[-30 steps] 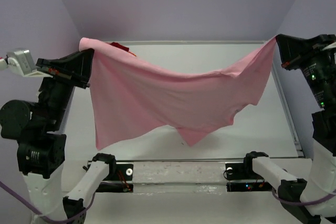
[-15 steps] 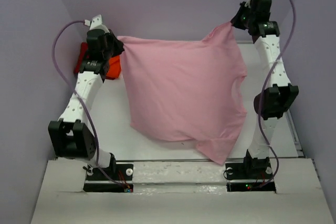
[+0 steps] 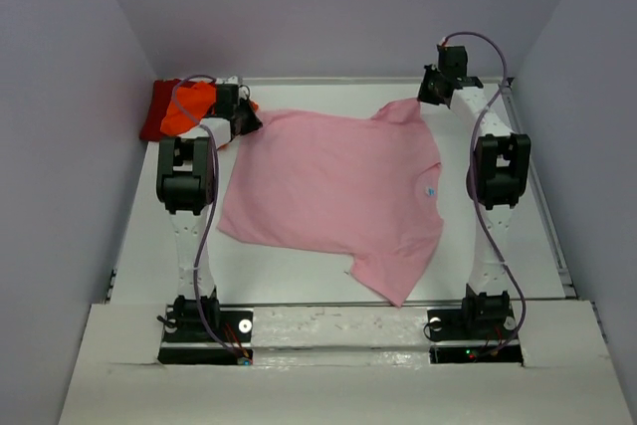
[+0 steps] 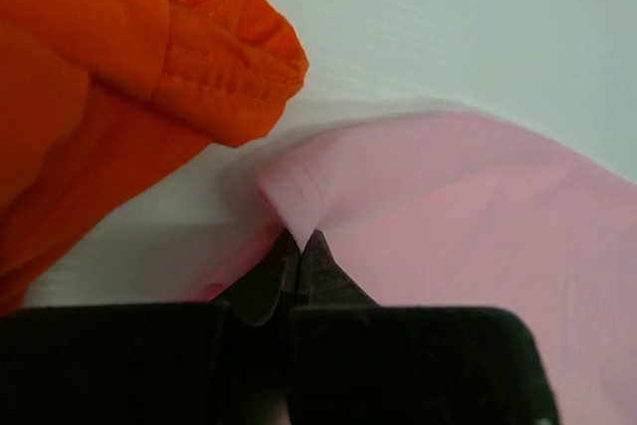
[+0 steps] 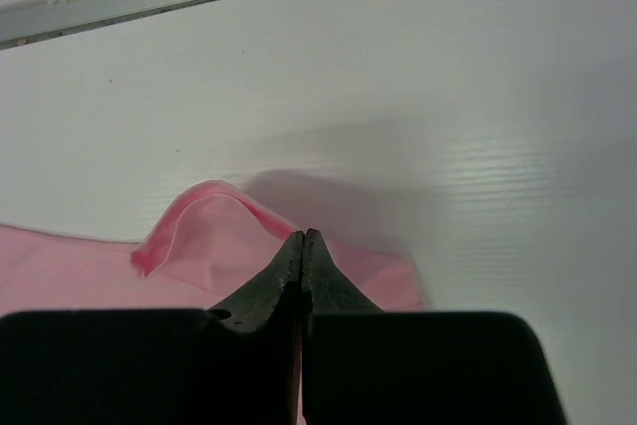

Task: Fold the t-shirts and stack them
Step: Flatten out the tshirt, then fold the flattened tshirt in 1/3 of the way

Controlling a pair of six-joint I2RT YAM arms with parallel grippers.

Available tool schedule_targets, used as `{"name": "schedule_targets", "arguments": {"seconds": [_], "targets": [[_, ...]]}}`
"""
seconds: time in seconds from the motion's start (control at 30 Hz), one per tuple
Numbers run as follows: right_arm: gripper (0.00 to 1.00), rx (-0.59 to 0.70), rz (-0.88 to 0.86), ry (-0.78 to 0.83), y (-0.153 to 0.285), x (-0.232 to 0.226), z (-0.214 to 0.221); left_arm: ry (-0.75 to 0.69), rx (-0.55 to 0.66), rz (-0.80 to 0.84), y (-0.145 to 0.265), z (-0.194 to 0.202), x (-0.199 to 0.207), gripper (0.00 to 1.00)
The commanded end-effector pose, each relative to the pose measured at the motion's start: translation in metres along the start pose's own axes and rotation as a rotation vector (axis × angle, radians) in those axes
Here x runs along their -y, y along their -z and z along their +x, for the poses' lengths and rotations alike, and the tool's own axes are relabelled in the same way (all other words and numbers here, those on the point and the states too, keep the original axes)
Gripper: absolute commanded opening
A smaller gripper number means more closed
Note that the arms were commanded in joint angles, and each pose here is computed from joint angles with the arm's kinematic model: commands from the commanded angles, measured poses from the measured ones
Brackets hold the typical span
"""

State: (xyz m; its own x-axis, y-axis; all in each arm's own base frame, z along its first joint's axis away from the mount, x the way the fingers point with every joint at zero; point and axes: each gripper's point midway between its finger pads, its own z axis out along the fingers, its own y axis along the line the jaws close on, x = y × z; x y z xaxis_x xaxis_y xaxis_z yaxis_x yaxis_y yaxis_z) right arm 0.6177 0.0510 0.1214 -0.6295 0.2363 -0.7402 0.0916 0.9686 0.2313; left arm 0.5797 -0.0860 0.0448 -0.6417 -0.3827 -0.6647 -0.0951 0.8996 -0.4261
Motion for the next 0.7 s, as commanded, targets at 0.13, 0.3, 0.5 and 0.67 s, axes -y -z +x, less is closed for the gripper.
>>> {"name": "schedule_targets", "arguments": {"seconds": [0.13, 0.3, 0.5, 0.67], "targets": [[0.00, 0.143, -0.026, 0.029, 0.010, -0.008, -0.034, -0.035, 0.070, 0.101, -0.004, -0.041, 0.025, 0.04], [0.00, 0.118, -0.009, -0.012, 0.034, -0.001, -0.009, -0.013, 0.062, 0.088, 0.004, -0.043, 0.015, 0.03], [0.00, 0.126, 0.025, -0.035, 0.082, 0.008, 0.012, -0.026, 0.089, 0.066, 0.031, -0.050, 0.011, 0.03], [0.00, 0.090, 0.064, -0.046, 0.100, 0.021, 0.041, -0.032, 0.113, 0.044, 0.051, -0.055, 0.008, 0.03]]}}
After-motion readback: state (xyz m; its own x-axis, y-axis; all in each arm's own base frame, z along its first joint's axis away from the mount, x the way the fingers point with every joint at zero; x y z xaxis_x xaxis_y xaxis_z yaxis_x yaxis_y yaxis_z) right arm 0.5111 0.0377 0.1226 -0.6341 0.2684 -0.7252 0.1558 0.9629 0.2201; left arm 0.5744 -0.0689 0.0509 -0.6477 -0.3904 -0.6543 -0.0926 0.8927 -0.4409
